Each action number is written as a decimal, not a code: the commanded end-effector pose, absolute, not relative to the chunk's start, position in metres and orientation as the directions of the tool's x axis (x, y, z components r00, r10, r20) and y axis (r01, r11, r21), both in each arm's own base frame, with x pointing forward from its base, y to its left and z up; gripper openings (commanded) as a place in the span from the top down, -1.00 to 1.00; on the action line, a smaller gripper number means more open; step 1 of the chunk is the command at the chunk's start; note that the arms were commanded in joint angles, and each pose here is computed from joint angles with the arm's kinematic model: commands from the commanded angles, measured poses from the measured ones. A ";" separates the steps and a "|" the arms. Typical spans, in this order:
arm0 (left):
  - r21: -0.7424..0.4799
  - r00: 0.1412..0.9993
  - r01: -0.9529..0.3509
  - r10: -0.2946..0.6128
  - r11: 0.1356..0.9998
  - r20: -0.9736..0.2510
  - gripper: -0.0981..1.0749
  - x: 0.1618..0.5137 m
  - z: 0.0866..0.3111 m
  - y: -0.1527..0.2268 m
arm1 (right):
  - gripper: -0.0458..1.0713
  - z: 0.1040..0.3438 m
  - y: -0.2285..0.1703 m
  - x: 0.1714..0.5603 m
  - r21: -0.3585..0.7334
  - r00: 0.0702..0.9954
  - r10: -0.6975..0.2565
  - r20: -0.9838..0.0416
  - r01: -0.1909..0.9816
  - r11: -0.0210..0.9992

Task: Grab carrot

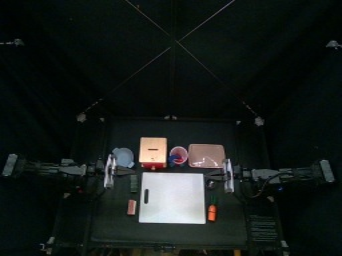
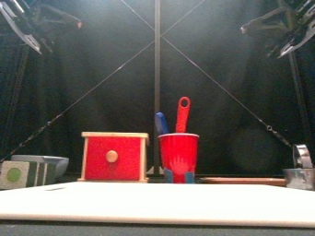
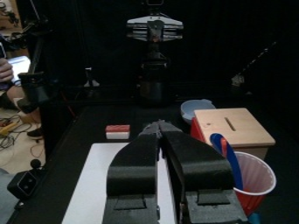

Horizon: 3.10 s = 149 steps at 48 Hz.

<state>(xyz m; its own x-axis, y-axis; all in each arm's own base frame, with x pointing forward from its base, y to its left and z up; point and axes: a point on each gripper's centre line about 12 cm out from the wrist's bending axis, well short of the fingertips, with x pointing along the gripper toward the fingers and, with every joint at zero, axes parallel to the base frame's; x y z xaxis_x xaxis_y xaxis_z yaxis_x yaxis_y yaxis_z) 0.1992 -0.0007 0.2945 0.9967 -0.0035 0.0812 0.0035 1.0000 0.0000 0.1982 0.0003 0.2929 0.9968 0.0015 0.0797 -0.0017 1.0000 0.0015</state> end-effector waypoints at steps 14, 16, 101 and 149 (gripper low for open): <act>-0.008 0.996 -0.002 0.002 1.000 0.086 0.85 0.202 0.295 0.000 | 0.87 0.284 0.012 0.202 0.390 0.997 0.047 -0.065 -0.018 0.921; -0.009 0.996 -0.002 0.003 1.000 0.086 0.84 0.202 0.295 0.000 | 0.87 0.280 0.016 0.202 0.443 0.992 0.069 -0.108 -0.014 0.897; -0.046 0.999 -0.043 0.044 0.998 0.020 0.51 0.197 0.269 0.008 | -0.69 0.171 0.124 0.187 0.389 0.385 0.069 -0.921 0.884 0.261; -0.048 0.998 -0.067 0.066 0.997 -0.017 0.51 0.195 0.256 0.012 | -0.69 0.146 0.172 0.220 0.209 0.212 -0.019 -0.977 0.974 0.086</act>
